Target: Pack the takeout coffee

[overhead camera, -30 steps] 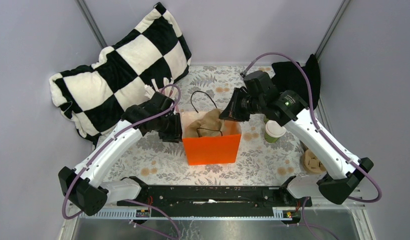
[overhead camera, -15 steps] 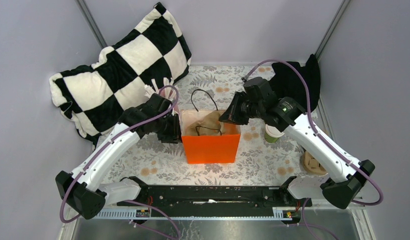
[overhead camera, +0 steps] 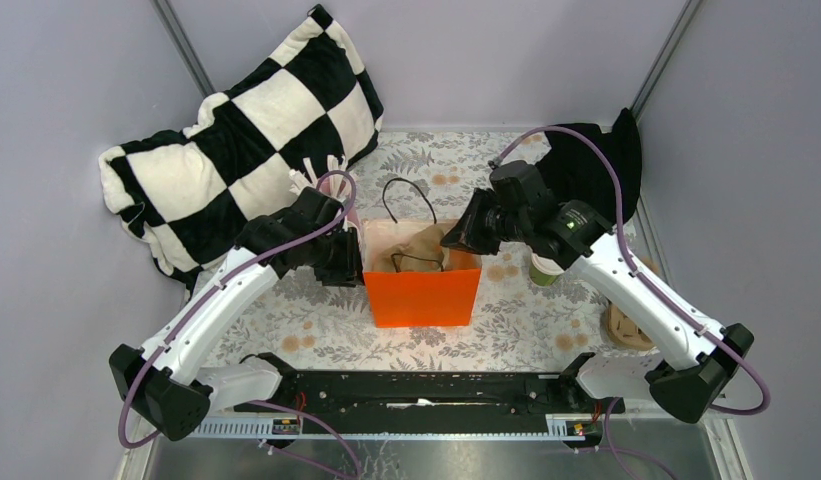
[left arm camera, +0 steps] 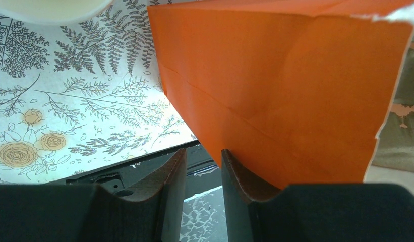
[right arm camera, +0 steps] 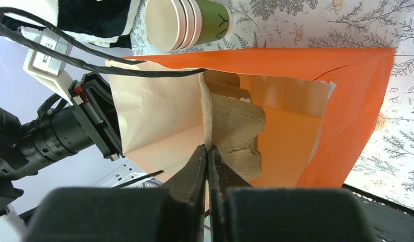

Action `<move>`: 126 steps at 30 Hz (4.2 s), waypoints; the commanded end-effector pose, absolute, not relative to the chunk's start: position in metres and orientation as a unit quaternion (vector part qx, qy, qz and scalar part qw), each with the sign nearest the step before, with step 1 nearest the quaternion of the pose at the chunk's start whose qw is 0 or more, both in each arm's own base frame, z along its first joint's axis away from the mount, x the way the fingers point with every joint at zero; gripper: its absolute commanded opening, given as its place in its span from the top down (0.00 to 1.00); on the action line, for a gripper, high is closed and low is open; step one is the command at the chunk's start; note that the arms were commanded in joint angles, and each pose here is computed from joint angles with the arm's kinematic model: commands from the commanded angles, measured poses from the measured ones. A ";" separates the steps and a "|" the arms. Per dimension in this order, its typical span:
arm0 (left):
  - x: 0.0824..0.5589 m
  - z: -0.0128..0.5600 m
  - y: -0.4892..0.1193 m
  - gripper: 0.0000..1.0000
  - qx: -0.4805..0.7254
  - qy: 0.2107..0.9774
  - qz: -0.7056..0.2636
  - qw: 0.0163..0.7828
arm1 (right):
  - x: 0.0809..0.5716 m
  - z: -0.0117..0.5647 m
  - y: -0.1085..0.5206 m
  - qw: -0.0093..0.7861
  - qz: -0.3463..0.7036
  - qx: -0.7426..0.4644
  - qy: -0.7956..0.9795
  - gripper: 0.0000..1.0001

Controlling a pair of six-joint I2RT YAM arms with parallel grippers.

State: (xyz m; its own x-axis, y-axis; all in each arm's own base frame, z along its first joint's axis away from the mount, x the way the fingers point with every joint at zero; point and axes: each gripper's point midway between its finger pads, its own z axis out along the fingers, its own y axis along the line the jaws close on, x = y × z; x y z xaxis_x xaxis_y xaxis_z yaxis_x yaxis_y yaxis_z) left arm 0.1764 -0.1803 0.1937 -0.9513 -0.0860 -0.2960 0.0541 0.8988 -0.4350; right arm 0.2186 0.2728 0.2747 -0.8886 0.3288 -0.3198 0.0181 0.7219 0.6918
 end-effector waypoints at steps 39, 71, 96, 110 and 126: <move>0.221 0.295 -0.196 0.37 -0.050 0.930 -0.235 0.278 | 0.233 0.300 0.198 0.286 0.055 -0.017 0.957 0.06; 0.223 0.283 -0.200 0.52 0.016 0.942 -0.190 0.275 | 0.276 0.148 0.030 0.188 -0.051 0.067 0.979 0.00; 0.223 0.283 -0.199 0.55 0.011 0.943 -0.189 0.275 | 0.280 0.128 0.019 0.196 -0.053 0.075 0.976 0.10; 0.223 0.283 -0.198 0.56 0.011 0.942 -0.190 0.277 | 0.281 0.122 0.018 0.205 -0.052 0.085 0.974 0.09; 0.223 0.285 -0.199 0.57 0.012 0.941 -0.191 0.278 | 0.280 0.130 0.016 0.216 -0.055 0.079 0.972 0.19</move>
